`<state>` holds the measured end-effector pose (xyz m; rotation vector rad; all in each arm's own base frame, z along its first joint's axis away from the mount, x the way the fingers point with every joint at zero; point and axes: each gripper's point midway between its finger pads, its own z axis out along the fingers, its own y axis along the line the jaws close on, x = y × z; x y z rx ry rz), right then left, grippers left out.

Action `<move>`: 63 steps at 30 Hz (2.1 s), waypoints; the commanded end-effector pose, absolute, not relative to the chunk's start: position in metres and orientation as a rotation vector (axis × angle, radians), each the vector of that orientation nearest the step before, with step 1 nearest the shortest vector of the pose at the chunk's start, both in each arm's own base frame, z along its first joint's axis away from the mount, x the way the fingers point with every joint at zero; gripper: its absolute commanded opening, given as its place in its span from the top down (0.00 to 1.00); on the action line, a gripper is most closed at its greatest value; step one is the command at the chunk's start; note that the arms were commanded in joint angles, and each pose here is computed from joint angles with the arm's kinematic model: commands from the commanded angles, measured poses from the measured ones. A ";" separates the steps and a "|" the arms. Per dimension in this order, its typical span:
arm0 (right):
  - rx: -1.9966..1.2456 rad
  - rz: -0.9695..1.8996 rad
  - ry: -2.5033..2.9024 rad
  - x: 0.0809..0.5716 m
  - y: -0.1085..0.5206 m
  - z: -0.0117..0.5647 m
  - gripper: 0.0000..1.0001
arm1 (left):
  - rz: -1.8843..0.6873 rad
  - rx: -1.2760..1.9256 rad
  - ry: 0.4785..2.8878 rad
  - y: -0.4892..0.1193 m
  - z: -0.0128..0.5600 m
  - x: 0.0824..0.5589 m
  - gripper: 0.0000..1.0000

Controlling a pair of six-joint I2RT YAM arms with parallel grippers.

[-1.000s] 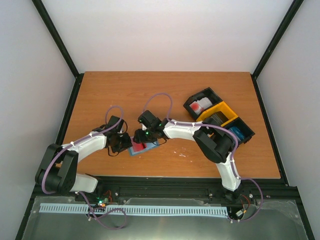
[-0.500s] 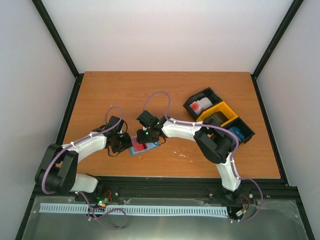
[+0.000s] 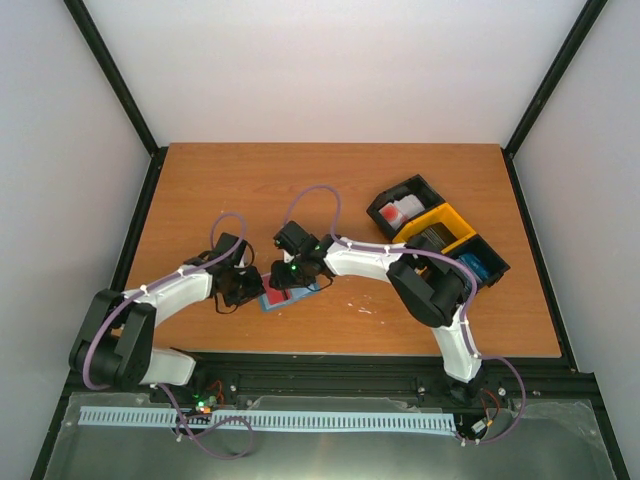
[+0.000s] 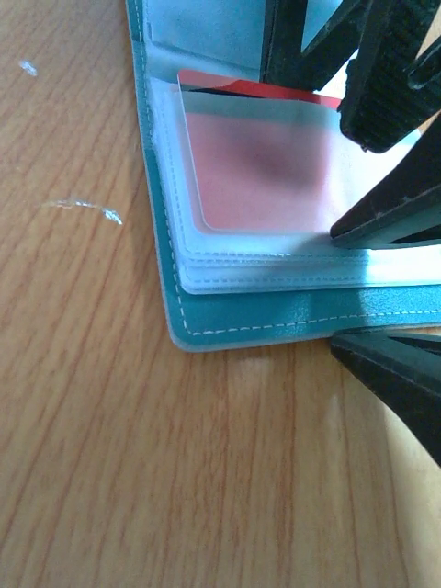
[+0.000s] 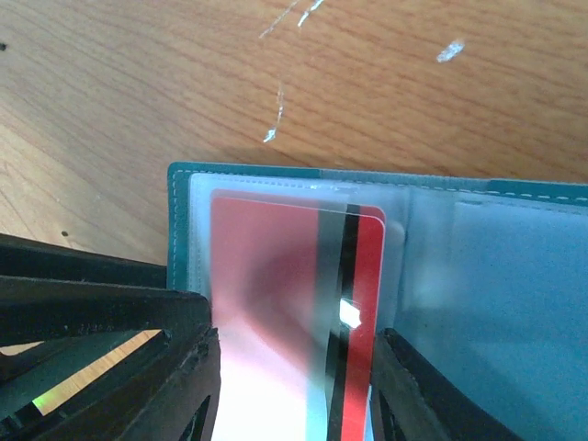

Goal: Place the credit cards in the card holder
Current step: Insert the credit card into the card holder, then close the card holder at the center of the board.

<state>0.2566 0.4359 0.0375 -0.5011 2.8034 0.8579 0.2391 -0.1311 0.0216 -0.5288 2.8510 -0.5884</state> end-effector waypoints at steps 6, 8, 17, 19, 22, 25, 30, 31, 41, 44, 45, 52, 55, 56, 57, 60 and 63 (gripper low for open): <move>-0.520 0.805 2.590 0.277 0.415 0.116 0.50 | -0.604 -0.509 2.733 -0.128 0.059 0.247 0.55; -0.509 0.669 2.573 0.284 0.397 0.121 0.49 | -0.596 -0.511 2.697 -0.123 0.070 0.246 0.48; -0.689 0.001 2.630 0.294 0.355 0.069 0.40 | -0.556 -0.610 2.739 -0.115 0.050 0.231 0.25; -0.711 -0.022 2.632 0.292 0.362 0.063 0.40 | -0.586 -0.620 2.756 -0.120 0.045 0.231 0.22; -0.712 -0.059 2.624 0.294 0.369 0.058 0.40 | -0.602 -0.657 2.774 -0.122 0.037 0.229 0.21; -0.688 -0.142 2.622 0.298 0.363 0.052 0.40 | -0.613 -0.666 2.776 -0.123 0.035 0.228 0.19; -0.678 -0.216 2.628 0.298 0.353 0.044 0.45 | -0.645 -0.676 2.784 -0.127 0.030 0.226 0.19; -0.676 -0.222 2.630 0.298 0.352 0.043 0.47 | -0.651 -0.681 2.787 -0.127 0.029 0.225 0.19; -0.653 -0.227 2.606 0.301 0.351 0.049 0.71 | -0.667 -0.688 2.782 -0.128 0.029 0.224 0.19; -0.650 -0.237 2.621 0.300 0.348 0.045 0.83 | -0.673 -0.685 2.783 -0.129 0.029 0.224 0.19; -0.644 -0.249 2.623 0.299 0.346 0.043 0.89 | -0.674 -0.686 2.784 -0.129 0.028 0.223 0.19; -0.662 0.026 2.635 0.288 0.372 0.077 0.97 | -0.644 -0.766 2.839 -0.126 0.013 0.212 0.21; -0.667 0.392 2.658 0.271 0.401 0.103 0.97 | -0.662 -0.765 2.840 -0.128 0.013 0.212 0.25; -0.660 0.487 2.658 0.266 0.408 0.109 0.97 | -0.680 -0.759 2.833 -0.129 0.013 0.212 0.27; -0.654 0.565 2.651 0.264 0.414 0.116 0.97 | -0.700 -0.757 2.828 -0.131 0.014 0.212 0.28; -0.632 0.720 2.646 0.259 0.424 0.126 0.97 | -0.793 -0.757 2.803 -0.136 0.014 0.214 0.29; -0.591 0.774 2.681 0.260 0.420 0.116 0.97 | -0.894 -0.768 2.748 -0.136 0.015 0.217 0.31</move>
